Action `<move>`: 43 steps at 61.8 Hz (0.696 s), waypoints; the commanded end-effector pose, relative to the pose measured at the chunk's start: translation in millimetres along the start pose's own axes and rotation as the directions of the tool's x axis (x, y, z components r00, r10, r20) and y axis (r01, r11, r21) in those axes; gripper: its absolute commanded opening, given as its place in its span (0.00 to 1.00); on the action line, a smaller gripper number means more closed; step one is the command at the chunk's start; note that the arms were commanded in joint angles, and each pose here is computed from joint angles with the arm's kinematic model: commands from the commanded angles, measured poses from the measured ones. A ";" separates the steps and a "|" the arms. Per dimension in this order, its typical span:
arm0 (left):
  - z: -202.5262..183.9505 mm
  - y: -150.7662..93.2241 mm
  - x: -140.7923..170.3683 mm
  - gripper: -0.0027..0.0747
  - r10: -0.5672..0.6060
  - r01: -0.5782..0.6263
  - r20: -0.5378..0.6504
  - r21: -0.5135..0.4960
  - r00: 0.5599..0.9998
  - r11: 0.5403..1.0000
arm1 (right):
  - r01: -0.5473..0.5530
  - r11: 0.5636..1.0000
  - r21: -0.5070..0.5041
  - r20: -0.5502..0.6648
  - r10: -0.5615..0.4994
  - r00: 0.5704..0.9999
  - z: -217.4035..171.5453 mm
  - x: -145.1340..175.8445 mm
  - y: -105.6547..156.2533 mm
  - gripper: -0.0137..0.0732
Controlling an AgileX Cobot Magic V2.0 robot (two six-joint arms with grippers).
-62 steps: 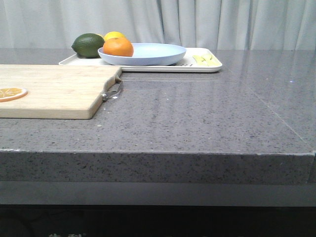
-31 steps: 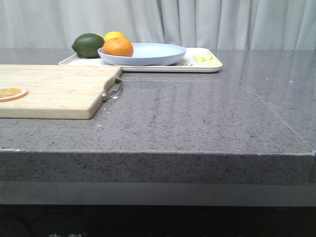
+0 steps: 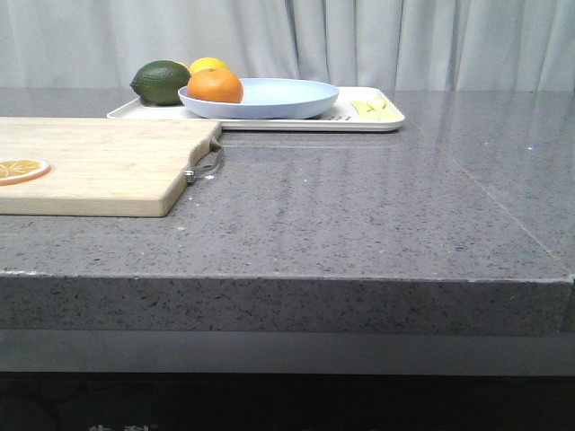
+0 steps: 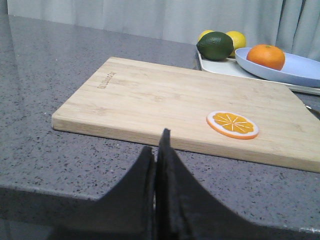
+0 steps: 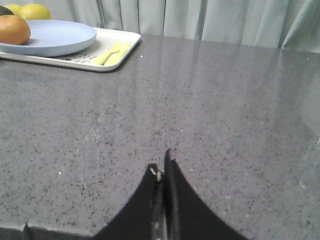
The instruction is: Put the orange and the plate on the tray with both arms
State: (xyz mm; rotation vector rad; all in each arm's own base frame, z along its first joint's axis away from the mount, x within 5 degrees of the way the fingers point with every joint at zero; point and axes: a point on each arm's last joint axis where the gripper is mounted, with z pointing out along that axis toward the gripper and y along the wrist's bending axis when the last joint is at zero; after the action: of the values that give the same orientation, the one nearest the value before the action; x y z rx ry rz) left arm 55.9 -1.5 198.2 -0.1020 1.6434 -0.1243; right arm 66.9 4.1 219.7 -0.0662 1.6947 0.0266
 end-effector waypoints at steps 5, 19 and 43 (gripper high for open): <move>-1.9 -0.5 -7.8 0.01 -0.012 0.011 0.106 0.010 0.994 1.000 | 0.012 1.000 0.016 0.094 -0.013 0.996 -1.8 11.2 -0.8 0.09; -1.9 -0.5 -7.8 0.01 -0.012 0.011 0.106 0.010 0.994 1.000 | 0.011 1.000 0.009 0.051 -0.012 0.999 -3.8 26.4 0.1 0.09; -1.7 -0.5 -7.7 0.01 -0.012 0.012 0.104 0.009 0.994 1.000 | 0.012 1.000 0.009 0.101 -0.013 0.995 -9.1 24.7 0.3 0.09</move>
State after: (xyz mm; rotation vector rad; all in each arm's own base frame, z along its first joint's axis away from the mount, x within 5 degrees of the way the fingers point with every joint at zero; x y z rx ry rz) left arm 55.9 -1.6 198.2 -0.1030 1.6433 -0.1256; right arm 56.1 4.1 186.4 -0.0702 1.6973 0.0298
